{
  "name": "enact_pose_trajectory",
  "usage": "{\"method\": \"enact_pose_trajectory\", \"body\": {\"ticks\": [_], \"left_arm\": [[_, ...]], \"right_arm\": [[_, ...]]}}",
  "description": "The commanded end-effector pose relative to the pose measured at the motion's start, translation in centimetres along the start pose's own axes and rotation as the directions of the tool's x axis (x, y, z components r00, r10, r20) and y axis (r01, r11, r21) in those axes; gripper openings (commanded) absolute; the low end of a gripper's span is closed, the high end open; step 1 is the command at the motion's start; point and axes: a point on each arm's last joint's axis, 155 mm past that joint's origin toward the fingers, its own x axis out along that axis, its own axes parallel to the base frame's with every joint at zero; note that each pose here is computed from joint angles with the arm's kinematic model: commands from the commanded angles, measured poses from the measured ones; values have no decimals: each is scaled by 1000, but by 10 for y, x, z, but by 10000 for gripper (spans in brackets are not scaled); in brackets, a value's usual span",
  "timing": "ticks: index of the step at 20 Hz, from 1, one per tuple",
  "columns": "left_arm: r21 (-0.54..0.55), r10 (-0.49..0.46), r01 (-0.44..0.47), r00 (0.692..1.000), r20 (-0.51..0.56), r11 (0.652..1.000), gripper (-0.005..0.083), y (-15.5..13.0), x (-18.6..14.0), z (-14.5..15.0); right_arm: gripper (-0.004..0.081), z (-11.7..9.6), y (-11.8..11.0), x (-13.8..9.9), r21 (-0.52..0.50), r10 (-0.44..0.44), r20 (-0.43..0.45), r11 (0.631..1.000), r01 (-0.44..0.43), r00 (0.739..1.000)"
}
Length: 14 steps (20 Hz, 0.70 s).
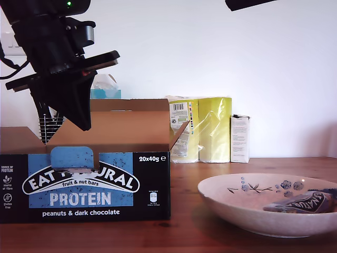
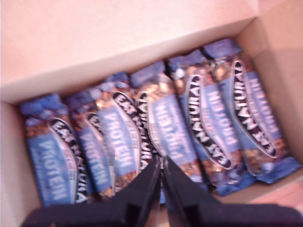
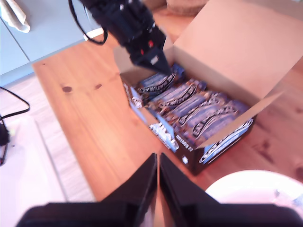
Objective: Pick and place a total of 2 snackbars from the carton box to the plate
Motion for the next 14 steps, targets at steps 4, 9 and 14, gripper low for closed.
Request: {"method": "enact_pose_trajectory", "body": {"ticks": [4,9,14], "left_arm": [[-46,51,-51,999,9,998,447,9,5,0],[-60,74,-77,996,-49,995,447,16,25,-10],[-52,149,-153,986,-70,987,444,30,50,-13]], "right_arm": [[-13,5,0,-1,-38,-2,16,999,3,1000],[-13,5,0,-1,-56,-2,16,998,2,1000],[-13,5,0,-1,-57,-2,15,998,2,1000]]}}
